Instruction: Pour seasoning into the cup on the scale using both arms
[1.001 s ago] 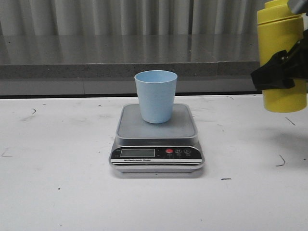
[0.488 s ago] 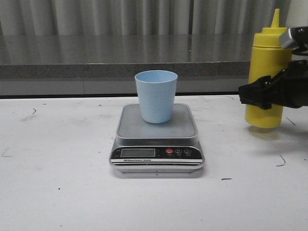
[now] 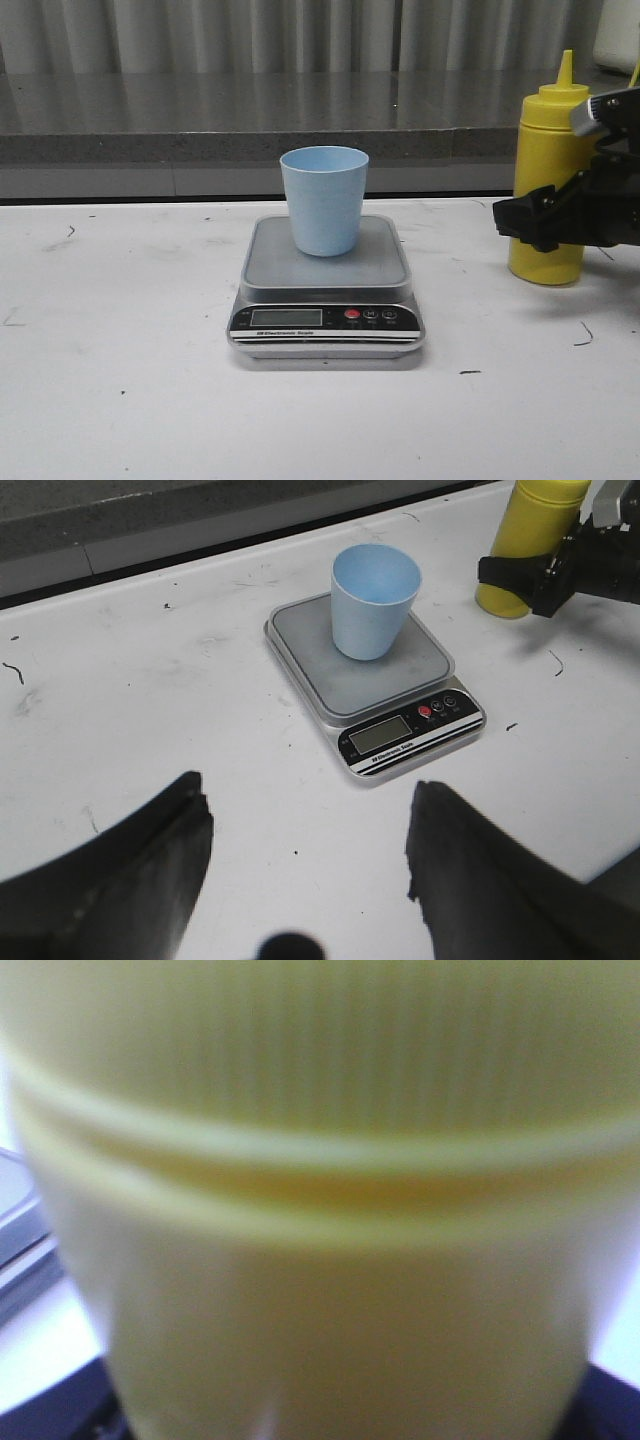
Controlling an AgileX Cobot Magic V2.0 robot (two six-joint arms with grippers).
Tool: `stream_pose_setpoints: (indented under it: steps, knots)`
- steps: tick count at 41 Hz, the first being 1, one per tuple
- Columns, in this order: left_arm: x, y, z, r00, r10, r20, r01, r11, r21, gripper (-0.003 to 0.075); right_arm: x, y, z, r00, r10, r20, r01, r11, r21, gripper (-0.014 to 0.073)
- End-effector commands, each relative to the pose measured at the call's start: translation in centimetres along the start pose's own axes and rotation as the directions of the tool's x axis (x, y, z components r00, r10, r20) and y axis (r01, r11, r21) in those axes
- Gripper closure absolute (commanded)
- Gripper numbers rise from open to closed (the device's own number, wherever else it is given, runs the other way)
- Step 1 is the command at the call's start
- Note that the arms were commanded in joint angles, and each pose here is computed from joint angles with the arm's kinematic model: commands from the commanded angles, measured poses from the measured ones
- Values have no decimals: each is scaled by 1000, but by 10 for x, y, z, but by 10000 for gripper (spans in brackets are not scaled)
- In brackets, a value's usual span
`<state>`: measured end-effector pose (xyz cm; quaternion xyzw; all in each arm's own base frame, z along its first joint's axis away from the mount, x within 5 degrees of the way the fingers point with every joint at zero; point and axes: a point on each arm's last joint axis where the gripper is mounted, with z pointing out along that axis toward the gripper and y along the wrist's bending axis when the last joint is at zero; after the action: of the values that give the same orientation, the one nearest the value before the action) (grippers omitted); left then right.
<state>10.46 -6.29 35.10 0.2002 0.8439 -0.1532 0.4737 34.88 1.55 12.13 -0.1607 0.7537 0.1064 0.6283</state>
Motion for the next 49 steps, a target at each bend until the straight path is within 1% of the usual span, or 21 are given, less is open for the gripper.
stream_pose_setpoints:
  steps: [1,3,11,20,22,27,28,30,32,34,35,36,38,41,43,46,49]
  knots:
    - [-13,-1,-6,995,-9,95,8,1000,8,293,-32,-6,-1,984,-37,175,33,999,27,-43]
    - [-13,-1,-6,995,-9,95,8,1000,8,293,-32,-7,-2,984,-29,176,24,999,32,-65]
    - [-13,-1,-6,995,-9,95,8,1000,8,293,-29,-5,-13,983,1,181,-14,998,67,-58]
    - [-13,-1,-6,995,-9,95,8,1000,8,293,-34,3,-46,985,39,169,-62,989,132,-58]
    - [-13,-1,-6,995,-9,95,8,1000,8,293,-35,6,-54,989,43,145,-63,988,140,-58]
    - [-13,-1,-6,995,-9,95,8,1000,8,293,-39,16,-71,997,69,21,-72,985,154,-58]
    - [-13,-1,-6,995,-9,95,8,1000,8,293,-37,17,-73,993,108,-36,-100,980,169,-58]
    - [-13,-1,-6,995,-9,95,8,1000,8,293,-44,21,-77,987,148,-68,-133,974,182,-58]
    - [-13,-1,-6,995,-9,95,8,1000,8,293,-47,25,-83,969,201,-142,-170,964,205,-58]
    - [-13,-1,-6,995,-9,95,8,1000,8,293,-52,31,-89,956,220,-197,-177,961,214,-58]
    - [-13,-1,-6,995,-9,95,8,1000,8,293,-55,33,-92,954,219,-203,-175,961,212,-58]
    - [-13,-1,-6,995,-9,95,8,1000,8,293,-56,36,-95,947,215,-240,-165,963,211,-58]
    - [-13,-1,-6,995,-9,95,8,1000,8,293,-63,44,-103,938,211,-275,-156,965,209,-58]
    - [-13,-1,-6,995,-9,95,8,1000,8,293,-68,52,-115,913,234,-334,-163,960,228,-58]
    - [-13,-1,-6,995,-9,95,8,1000,8,293,-74,59,-122,905,236,-355,-160,960,232,-58]
    - [-13,-1,-6,995,-9,95,8,1000,8,293,-81,65,-134,875,246,-416,-145,955,260,-58]
    - [-13,-1,-6,995,-9,95,8,1000,8,293,-92,71,-146,856,240,-458,-122,954,272,-58]
